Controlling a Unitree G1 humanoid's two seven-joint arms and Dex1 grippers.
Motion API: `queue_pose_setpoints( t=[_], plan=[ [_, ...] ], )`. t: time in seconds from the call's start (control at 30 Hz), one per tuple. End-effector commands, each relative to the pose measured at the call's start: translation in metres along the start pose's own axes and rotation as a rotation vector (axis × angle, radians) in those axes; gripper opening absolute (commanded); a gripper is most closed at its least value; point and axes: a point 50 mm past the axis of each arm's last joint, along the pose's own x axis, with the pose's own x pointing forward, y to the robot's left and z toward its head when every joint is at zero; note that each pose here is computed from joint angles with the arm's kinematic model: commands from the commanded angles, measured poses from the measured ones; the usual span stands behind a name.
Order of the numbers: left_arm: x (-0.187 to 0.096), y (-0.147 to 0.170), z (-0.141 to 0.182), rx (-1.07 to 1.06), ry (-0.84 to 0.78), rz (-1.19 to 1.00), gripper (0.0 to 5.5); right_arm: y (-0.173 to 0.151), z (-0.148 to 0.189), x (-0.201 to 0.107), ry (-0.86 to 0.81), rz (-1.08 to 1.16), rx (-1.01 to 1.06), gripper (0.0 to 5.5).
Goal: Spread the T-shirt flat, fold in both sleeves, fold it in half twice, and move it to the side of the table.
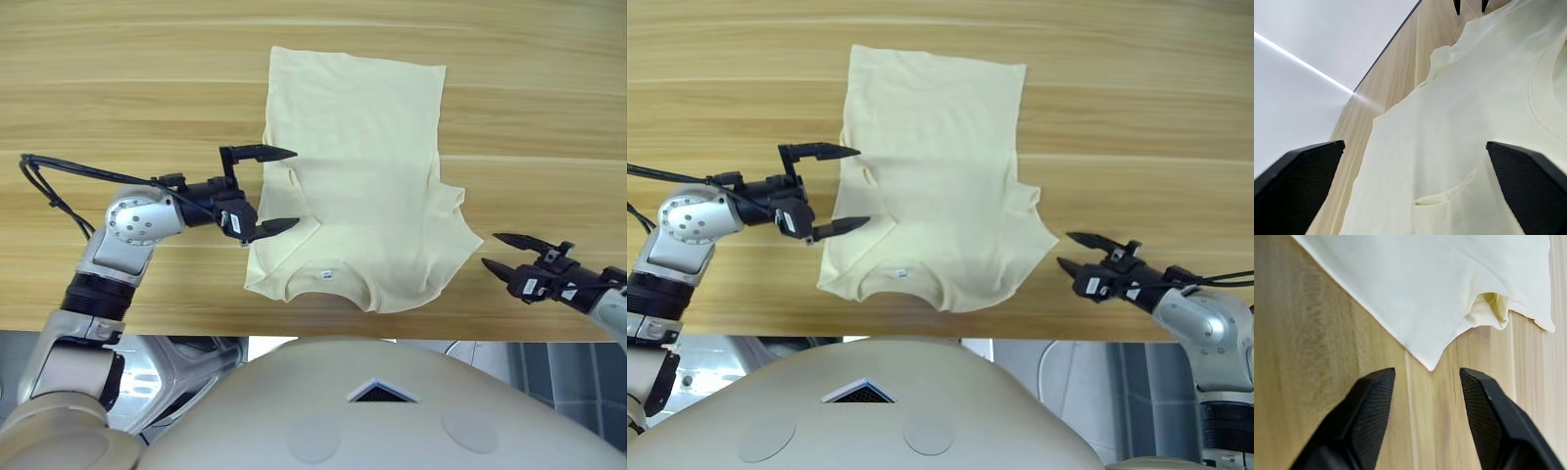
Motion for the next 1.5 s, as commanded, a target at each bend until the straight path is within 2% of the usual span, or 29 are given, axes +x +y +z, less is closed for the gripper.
queue_pose_setpoints(
  t=[0.03,0.27,0.7,0.93,1.23,1.5],
  plan=[
    [-0.003,0.004,0.001,0.018,0.007,-0.007,5.39,0.012,-0.002,0.007,0.031,0.066,0.009,2.46],
    [-0.001,0.004,0.003,0.027,-0.002,-0.011,5.39,0.013,0.002,0.017,0.005,0.052,0.018,2.46],
    [0.0,0.002,0.004,0.028,-0.013,-0.02,5.4,0.016,0.001,0.018,0.005,0.054,0.029,0.08],
    [0.0,0.001,0.004,0.026,-0.014,-0.018,5.4,0.008,-0.001,0.009,0.022,0.022,0.011,0.03],
    [0.003,0.001,0.003,0.021,-0.019,-0.016,5.4,-0.025,0.022,-0.011,-0.064,-0.055,-0.088,0.03],
    [0.005,0.001,0.004,0.018,-0.024,-0.014,5.4,-0.036,0.04,-0.006,-0.132,-0.05,-0.152,0.03]
  ],
)
